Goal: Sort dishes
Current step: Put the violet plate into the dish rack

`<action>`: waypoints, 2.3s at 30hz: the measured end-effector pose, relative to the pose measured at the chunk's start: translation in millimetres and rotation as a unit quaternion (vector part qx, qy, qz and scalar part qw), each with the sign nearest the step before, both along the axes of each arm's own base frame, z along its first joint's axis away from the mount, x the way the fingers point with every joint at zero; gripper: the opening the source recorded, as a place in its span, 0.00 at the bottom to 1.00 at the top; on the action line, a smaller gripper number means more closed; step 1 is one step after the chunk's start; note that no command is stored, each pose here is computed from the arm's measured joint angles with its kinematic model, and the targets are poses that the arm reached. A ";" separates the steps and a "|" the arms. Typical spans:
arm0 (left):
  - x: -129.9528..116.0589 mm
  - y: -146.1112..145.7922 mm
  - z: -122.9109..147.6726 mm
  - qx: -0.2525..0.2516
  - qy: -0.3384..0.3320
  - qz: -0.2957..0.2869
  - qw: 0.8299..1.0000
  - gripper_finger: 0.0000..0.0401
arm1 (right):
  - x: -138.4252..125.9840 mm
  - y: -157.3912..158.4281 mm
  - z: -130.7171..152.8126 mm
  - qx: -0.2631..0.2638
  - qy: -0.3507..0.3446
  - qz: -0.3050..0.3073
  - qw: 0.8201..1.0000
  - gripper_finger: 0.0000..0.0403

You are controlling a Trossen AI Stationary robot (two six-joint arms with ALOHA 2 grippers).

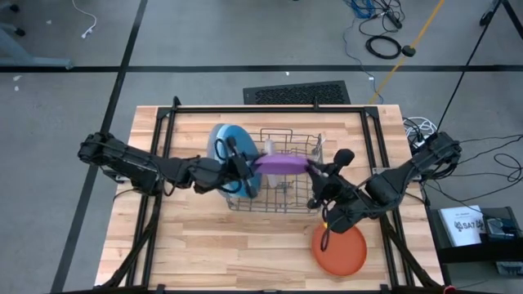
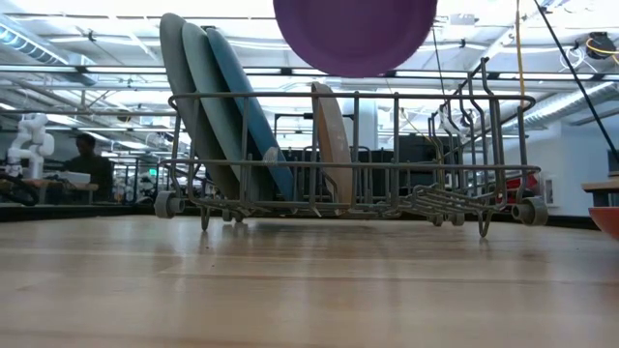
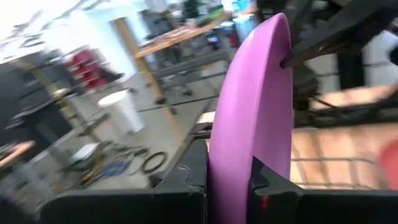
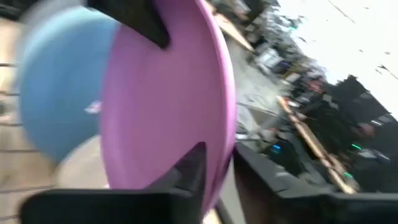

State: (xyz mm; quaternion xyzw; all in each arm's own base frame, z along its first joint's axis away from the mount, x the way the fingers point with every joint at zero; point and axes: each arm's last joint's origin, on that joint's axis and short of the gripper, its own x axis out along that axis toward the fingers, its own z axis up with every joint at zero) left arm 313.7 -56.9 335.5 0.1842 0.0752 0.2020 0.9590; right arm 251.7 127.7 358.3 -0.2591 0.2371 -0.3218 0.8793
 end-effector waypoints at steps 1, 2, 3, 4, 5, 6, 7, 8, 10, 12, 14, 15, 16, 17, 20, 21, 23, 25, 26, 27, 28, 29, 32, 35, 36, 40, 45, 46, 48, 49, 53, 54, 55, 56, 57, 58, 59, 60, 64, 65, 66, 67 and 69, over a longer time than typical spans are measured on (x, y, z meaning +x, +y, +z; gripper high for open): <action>0.4 -0.6 -0.9 0.004 0.007 -0.020 1.000 0.06 | -0.3 3.1 -0.6 0.007 0.007 0.015 1.000 0.23; 0.8 -0.4 -2.0 0.007 0.014 -0.033 0.999 0.06 | -0.8 6.1 -1.2 0.014 0.016 0.030 0.999 0.28; 1.1 -0.2 -2.7 0.007 0.018 -0.044 0.999 0.06 | -2.1 9.2 -1.0 0.021 0.022 0.046 0.998 0.33; 1.5 0.5 -2.8 0.006 0.020 -0.057 0.998 0.06 | -3.9 11.9 0.6 0.033 0.024 0.064 0.997 0.38; 1.6 1.5 -2.3 0.004 0.019 -0.070 0.997 0.06 | -5.9 14.2 2.5 0.043 0.026 0.081 0.995 0.42; 1.2 2.0 -1.7 0.002 0.020 -0.083 0.996 0.06 | -8.6 16.9 4.2 0.050 0.030 0.099 0.993 0.46; 0.8 3.2 -1.1 0.001 0.020 -0.096 0.995 0.06 | -10.8 19.6 5.2 0.055 0.036 0.115 0.991 0.49; 0.7 4.5 -0.6 -0.001 0.021 -0.109 0.994 0.06 | -12.7 22.0 6.3 0.059 0.039 0.129 0.989 0.52; -0.2 7.2 1.8 -0.007 0.018 -0.146 0.989 0.06 | -17.5 26.7 10.7 0.067 0.038 0.159 0.984 0.55; -1.9 10.9 5.9 -0.014 0.009 -0.184 0.983 0.06 | -22.9 29.7 17.1 0.072 0.032 0.186 0.979 0.56; -4.3 16.9 11.0 -0.021 -0.002 -0.225 0.974 0.06 | -27.8 32.4 23.6 0.075 0.026 0.215 0.973 0.56; -4.9 20.0 12.7 -0.026 -0.006 -0.243 0.970 0.06 | -29.8 33.4 27.4 0.078 0.022 0.232 0.969 0.55; -5.0 22.9 13.9 -0.034 -0.010 -0.261 0.965 0.06 | -31.5 33.8 30.9 0.082 0.018 0.248 0.965 0.54; -4.8 26.5 14.2 -0.043 -0.012 -0.278 0.959 0.06 | -34.2 34.0 34.8 0.083 0.013 0.263 0.961 0.53; -4.8 35.7 14.5 -0.066 -0.013 -0.319 0.945 0.06 | -41.0 33.0 45.7 0.093 -0.003 0.302 0.949 0.51; -4.8 38.1 14.5 -0.073 -0.013 -0.327 0.942 0.06 | -42.7 32.2 48.7 0.097 -0.007 0.315 0.944 0.51; -5.0 43.1 14.6 -0.089 -0.013 -0.342 0.935 0.06 | -45.2 31.1 53.2 0.102 -0.013 0.336 0.936 0.50; -5.2 47.0 14.4 -0.102 -0.012 -0.354 0.930 0.06 | -47.2 29.9 56.7 0.093 -0.017 0.346 0.933 0.50; -5.3 48.5 14.5 -0.111 -0.012 -0.362 0.925 0.06 | -48.1 29.0 57.8 0.084 -0.015 0.349 0.933 0.50; -5.5 50.1 14.9 -0.122 -0.014 -0.371 0.920 0.06 | -48.5 28.5 58.3 0.071 -0.010 0.353 0.933 0.50; -5.8 52.3 15.7 -0.137 -0.016 -0.383 0.913 0.06 | -48.3 28.1 58.4 0.056 -0.004 0.357 0.932 0.50; -6.1 54.3 17.2 -0.154 -0.022 -0.391 0.907 0.06 | -47.7 27.6 58.3 0.034 0.005 0.362 0.932 0.50; -6.6 63.3 20.8 -0.213 -0.039 -0.387 0.896 0.06 | -40.6 27.4 57.5 -0.027 0.025 0.368 0.929 0.50; -7.1 73.6 22.0 -0.279 -0.048 -0.370 0.885 0.06 | -31.9 29.6 57.2 -0.086 0.036 0.369 0.925 0.50; -7.4 76.2 22.1 -0.302 -0.049 -0.367 0.879 0.06 | -29.7 30.6 57.1 -0.113 0.043 0.366 0.923 0.50; -8.5 86.5 22.4 -0.381 -0.055 -0.345 0.856 0.06 | -24.2 31.7 52.9 -0.230 0.103 0.299 0.920 0.50; -9.3 95.4 21.9 -0.449 -0.064 -0.313 0.835 0.06 | -23.3 34.1 46.3 -0.318 0.176 0.221 0.905 0.50; -9.5 96.8 21.1 -0.456 -0.061 -0.309 0.833 0.06 | -23.2 36.7 44.6 -0.334 0.188 0.216 0.898 0.50; -9.9 99.1 20.2 -0.462 -0.059 -0.303 0.831 0.06 | -23.2 41.3 41.2 -0.360 0.211 0.207 0.885 0.50; -10.1 100.3 20.0 -0.468 -0.060 -0.299 0.830 0.06 | -23.4 43.0 40.1 -0.364 0.214 0.208 0.882 0.50; -9.9 103.0 20.1 -0.470 -0.073 -0.277 0.835 0.06 | -26.8 50.0 39.1 -0.369 0.211 0.226 0.876 0.50; -9.7 104.8 20.6 -0.469 -0.083 -0.264 0.839 0.06 | -27.5 52.3 38.5 -0.372 0.211 0.233 0.873 0.50; -9.6 105.9 19.9 -0.470 -0.085 -0.253 0.841 0.06 | -27.9 54.2 37.7 -0.377 0.214 0.236 0.870 0.50; -9.6 106.8 19.7 -0.470 -0.087 -0.247 0.843 0.06 | -29.2 56.1 37.5 -0.381 0.214 0.240 0.867 0.50; -9.7 107.7 19.7 -0.470 -0.088 -0.245 0.843 0.06 | -30.7 58.1 38.3 -0.383 0.211 0.242 0.866 0.50; -9.7 107.8 19.7 -0.471 -0.088 -0.247 0.843 0.06 | -32.3 59.7 39.7 -0.383 0.206 0.244 0.867 0.50; -9.9 108.1 19.7 -0.471 -0.086 -0.250 0.841 0.06 | -33.6 60.7 40.4 -0.384 0.205 0.247 0.866 0.50; -9.9 107.9 19.7 -0.472 -0.084 -0.252 0.841 0.06 | -34.1 61.2 40.1 -0.385 0.205 0.252 0.864 0.50; -10.1 108.7 20.3 -0.471 -0.087 -0.253 0.841 0.06 | -35.3 55.8 30.3 -0.398 0.249 0.257 0.845 0.50; -10.0 108.5 20.2 -0.471 -0.086 -0.254 0.840 0.06 | -34.5 52.5 28.0 -0.403 0.264 0.252 0.839 0.50; -10.0 108.2 20.1 -0.471 -0.085 -0.255 0.840 0.06 | -33.8 50.1 26.6 -0.406 0.273 0.248 0.836 0.50; -10.0 107.8 19.8 -0.472 -0.083 -0.256 0.839 0.06 | -32.4 47.8 26.2 -0.406 0.277 0.245 0.836 0.50; -10.0 107.6 19.5 -0.473 -0.080 -0.257 0.839 0.06 | -29.2 45.0 27.3 -0.408 0.280 0.239 0.836 0.48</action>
